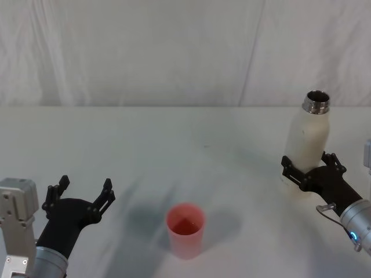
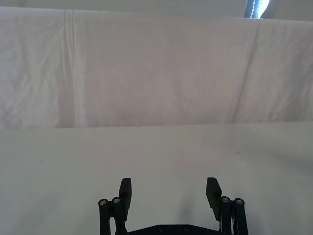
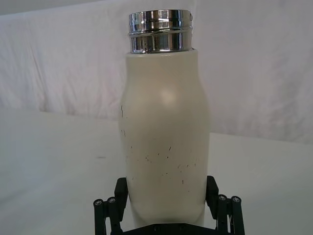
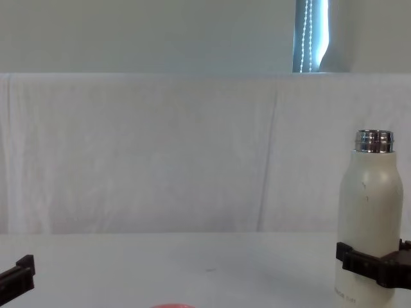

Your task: Grasp the thermos with one hand and pour water into the cup lid.

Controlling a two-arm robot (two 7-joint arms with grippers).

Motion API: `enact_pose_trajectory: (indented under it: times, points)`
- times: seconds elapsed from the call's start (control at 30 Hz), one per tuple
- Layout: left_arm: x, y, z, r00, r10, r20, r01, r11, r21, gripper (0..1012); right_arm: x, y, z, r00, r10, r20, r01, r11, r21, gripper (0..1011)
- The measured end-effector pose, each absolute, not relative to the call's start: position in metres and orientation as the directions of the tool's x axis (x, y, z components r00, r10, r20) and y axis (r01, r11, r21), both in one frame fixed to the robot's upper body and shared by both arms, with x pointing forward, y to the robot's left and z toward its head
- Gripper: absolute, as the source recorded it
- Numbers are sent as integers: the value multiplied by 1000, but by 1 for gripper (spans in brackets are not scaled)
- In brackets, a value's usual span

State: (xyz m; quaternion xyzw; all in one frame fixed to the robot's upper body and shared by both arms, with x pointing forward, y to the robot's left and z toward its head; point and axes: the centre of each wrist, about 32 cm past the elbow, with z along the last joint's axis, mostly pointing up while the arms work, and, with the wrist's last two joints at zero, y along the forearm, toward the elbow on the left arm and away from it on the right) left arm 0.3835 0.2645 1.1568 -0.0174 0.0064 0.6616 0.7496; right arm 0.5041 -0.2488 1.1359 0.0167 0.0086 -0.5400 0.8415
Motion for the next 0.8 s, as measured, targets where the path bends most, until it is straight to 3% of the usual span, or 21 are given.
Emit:
enact_pose_trajectory:
  times: [0.8]
  points:
    - [384,265,1157,124,992,-33,-992,124,-18,1001,501,-253,1135,435,-900,-23,900,435,16,1000]
